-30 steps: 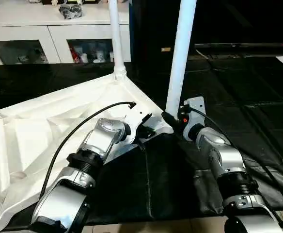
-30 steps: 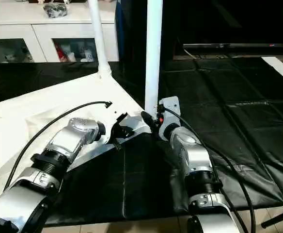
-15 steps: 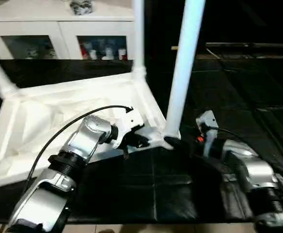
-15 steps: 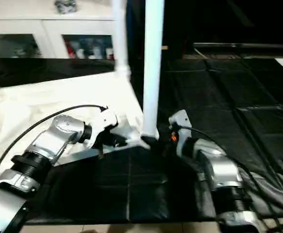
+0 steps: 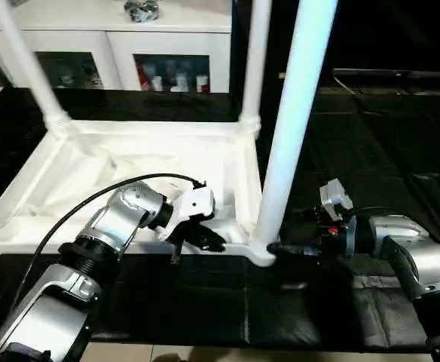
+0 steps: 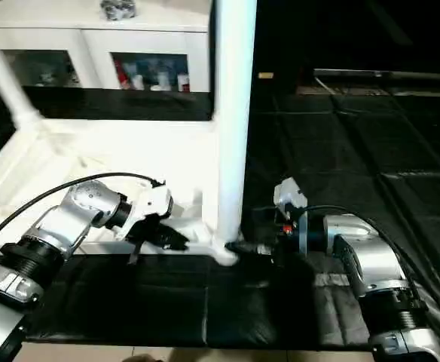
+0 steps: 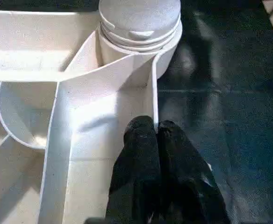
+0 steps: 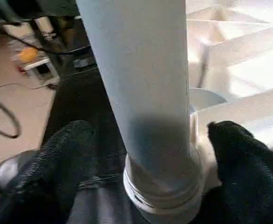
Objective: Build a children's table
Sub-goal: Rotate leg to tighten
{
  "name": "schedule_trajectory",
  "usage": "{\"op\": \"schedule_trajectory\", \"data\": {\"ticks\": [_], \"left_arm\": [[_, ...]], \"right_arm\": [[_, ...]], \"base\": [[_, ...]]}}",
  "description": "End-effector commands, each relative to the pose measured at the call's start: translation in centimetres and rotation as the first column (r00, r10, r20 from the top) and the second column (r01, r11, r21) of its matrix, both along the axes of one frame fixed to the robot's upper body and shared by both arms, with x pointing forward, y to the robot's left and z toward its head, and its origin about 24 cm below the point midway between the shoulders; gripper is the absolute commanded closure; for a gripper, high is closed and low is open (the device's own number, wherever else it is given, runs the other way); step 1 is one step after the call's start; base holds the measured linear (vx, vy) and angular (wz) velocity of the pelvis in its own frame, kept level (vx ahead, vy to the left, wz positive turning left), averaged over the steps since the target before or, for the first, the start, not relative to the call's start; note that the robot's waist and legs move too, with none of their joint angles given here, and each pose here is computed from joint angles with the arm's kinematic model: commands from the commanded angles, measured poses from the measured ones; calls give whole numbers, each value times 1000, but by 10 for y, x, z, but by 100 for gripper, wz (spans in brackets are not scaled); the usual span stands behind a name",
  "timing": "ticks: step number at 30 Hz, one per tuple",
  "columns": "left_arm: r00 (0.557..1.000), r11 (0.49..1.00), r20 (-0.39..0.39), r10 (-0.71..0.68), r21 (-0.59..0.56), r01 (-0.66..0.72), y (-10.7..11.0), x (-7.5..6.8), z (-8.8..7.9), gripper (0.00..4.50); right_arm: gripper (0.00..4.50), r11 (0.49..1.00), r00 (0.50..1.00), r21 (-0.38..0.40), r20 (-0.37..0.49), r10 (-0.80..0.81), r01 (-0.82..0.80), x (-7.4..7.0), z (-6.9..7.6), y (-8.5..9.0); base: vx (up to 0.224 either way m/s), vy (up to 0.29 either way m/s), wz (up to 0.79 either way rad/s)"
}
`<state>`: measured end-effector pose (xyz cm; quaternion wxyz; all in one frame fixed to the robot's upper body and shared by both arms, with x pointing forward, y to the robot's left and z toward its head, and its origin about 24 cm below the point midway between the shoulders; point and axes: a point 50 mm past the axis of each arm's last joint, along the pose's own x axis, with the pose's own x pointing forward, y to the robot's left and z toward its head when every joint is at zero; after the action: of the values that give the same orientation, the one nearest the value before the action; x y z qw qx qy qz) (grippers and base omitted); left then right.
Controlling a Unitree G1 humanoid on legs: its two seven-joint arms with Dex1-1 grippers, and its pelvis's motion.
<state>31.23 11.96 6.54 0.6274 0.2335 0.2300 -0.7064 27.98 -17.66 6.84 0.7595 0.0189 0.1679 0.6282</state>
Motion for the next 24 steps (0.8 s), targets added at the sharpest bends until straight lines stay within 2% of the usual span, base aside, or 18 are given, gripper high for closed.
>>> {"op": "schedule_trajectory", "data": {"ticks": [1, 6, 7, 11, 13, 16, 19, 22, 24], "left_arm": [[994, 994, -23, -107, 24, 108, -9, -8, -3, 450], [991, 991, -23, -132, 22, 133, -11, -10, -2, 450], [991, 990, -23, -135, 22, 136, -11, -10, -2, 450], [988, 988, -24, -150, 23, 150, -12, -11, -2, 450], [988, 988, -24, -152, 25, 153, -12, -12, -2, 450], [988, 988, -25, -154, 28, 155, -11, -12, -2, 450], [988, 988, -25, -153, 29, 154, -11, -13, -2, 450], [988, 988, -25, -150, 29, 151, -11, -13, -2, 450], [989, 989, -25, -146, 28, 147, -11, -12, -2, 450]], "right_arm": [[55, 999, 999, -2, -5, 45, -45, 1, 4, 4], [86, 997, 996, -16, -29, 79, -79, 0, 0, 7], [107, 997, 996, -16, -31, 81, -81, 0, -1, 8], [121, 996, 995, -14, -39, 92, -92, 2, -1, 10], [149, 995, 994, -16, -44, 99, -99, 3, -1, 11], [158, 994, 993, -18, -51, 107, -108, 2, -2, 12], [193, 993, 992, -17, -57, 114, -115, 2, -2, 12], [202, 992, 990, -13, -66, 123, -124, 1, -2, 13], [223, 992, 990, -12, -68, 126, -127, 1, -2, 13]], "base": [[0, 0, 0], [0, 0, 0], [0, 0, 0], [0, 0, 0], [0, 0, 0], [0, 0, 0], [0, 0, 0], [0, 0, 0], [0, 0, 0]]}}
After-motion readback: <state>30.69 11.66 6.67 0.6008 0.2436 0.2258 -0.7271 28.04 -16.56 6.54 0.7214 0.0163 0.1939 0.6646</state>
